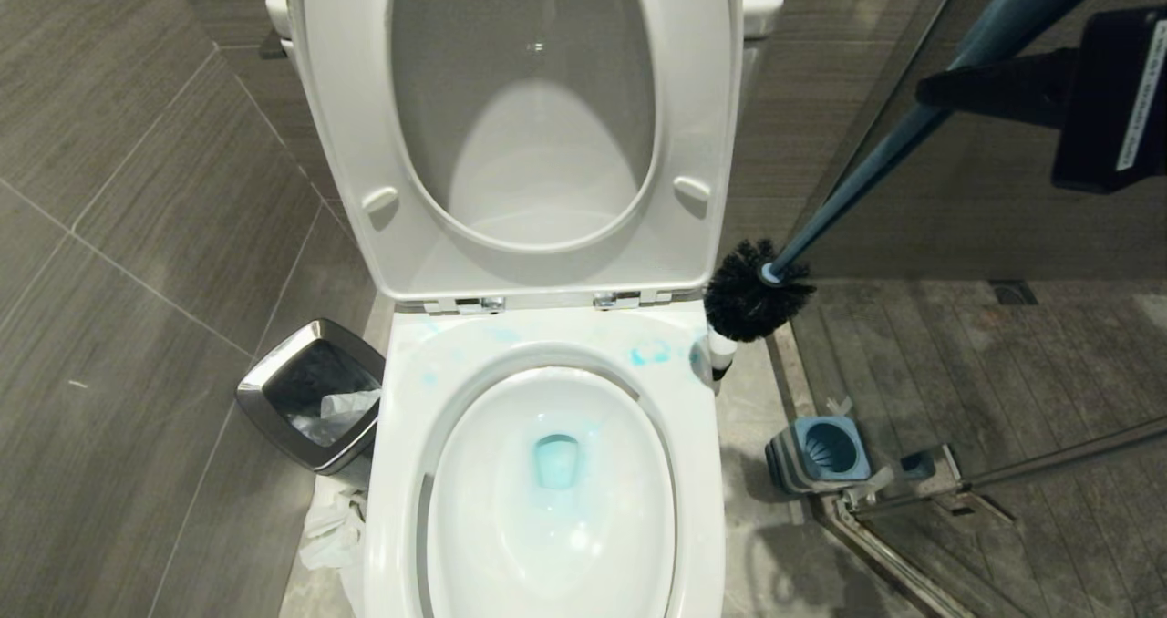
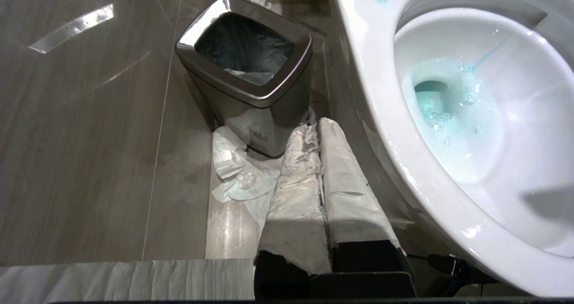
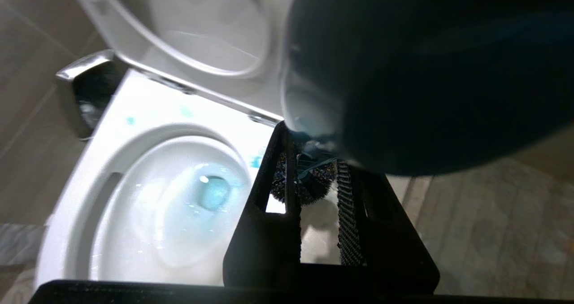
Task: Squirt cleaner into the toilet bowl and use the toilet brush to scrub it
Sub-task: Scrub the toilet bowl
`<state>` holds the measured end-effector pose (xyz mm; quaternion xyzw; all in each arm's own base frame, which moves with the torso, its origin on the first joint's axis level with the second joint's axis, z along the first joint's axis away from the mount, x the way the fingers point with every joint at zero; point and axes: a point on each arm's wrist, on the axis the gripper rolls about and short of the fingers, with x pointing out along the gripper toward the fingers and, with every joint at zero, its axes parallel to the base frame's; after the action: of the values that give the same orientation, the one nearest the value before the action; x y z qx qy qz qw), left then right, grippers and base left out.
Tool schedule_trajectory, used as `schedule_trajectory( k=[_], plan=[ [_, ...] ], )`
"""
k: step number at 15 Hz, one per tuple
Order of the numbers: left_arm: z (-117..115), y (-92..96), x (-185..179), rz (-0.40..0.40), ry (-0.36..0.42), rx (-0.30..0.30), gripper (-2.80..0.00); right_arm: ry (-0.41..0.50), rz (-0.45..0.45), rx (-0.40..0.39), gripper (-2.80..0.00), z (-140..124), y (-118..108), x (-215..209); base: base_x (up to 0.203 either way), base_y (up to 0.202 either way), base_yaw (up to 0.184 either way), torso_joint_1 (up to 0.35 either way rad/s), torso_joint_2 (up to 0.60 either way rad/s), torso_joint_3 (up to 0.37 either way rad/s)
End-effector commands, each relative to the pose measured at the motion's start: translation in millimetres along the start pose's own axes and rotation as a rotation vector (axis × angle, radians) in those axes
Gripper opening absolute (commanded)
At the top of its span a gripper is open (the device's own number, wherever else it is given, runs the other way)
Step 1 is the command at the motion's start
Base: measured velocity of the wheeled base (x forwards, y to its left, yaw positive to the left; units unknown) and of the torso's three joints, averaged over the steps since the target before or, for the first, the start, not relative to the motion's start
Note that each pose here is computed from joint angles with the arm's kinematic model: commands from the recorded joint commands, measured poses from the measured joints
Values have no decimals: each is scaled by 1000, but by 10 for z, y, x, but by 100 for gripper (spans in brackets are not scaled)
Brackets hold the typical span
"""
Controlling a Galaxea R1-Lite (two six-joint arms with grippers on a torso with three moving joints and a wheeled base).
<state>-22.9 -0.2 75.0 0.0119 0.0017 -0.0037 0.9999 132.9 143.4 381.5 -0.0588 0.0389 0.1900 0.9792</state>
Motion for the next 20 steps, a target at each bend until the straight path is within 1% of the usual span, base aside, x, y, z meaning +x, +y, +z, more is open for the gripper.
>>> schedule_trajectory(
  k=[1,3,6,9,11,13,15,18,20],
  plan=[
    [-4,0,2,0,3,1,-280,34,53,-27,-280,-35,243,160,0,0,0,-2,2,199],
    [-4,0,2,0,3,1,-280,51,75,-19,-280,-67,379,215,0,0,0,2,3,201],
    [-4,0,2,0,3,-1,-280,78,80,-14,-280,-103,514,387,0,0,0,2,2,204],
    [-4,0,2,0,3,-1,-280,139,85,-38,-280,-187,688,638,0,0,0,2,4,204],
    [-4,0,2,2,3,-4,-280,178,95,-21,-280,-274,857,879,0,0,0,4,2,166],
    [-3,1,2,3,1,-8,-280,230,119,-14,-280,-430,1026,1132,0,0,0,1,0,59],
    [-3,1,2,3,1,-10,-280,300,145,-8,-280,-654,1164,1418,0,0,0,0,0,0],
    [-3,1,2,3,1,-11,-280,391,134,23,-280,-1007,1205,1943,0,0,0,0,0,0],
    [-3,1,2,3,1,-10,-280,415,104,48,-280,-1177,1166,2284,0,0,0,0,0,0]
  ],
)
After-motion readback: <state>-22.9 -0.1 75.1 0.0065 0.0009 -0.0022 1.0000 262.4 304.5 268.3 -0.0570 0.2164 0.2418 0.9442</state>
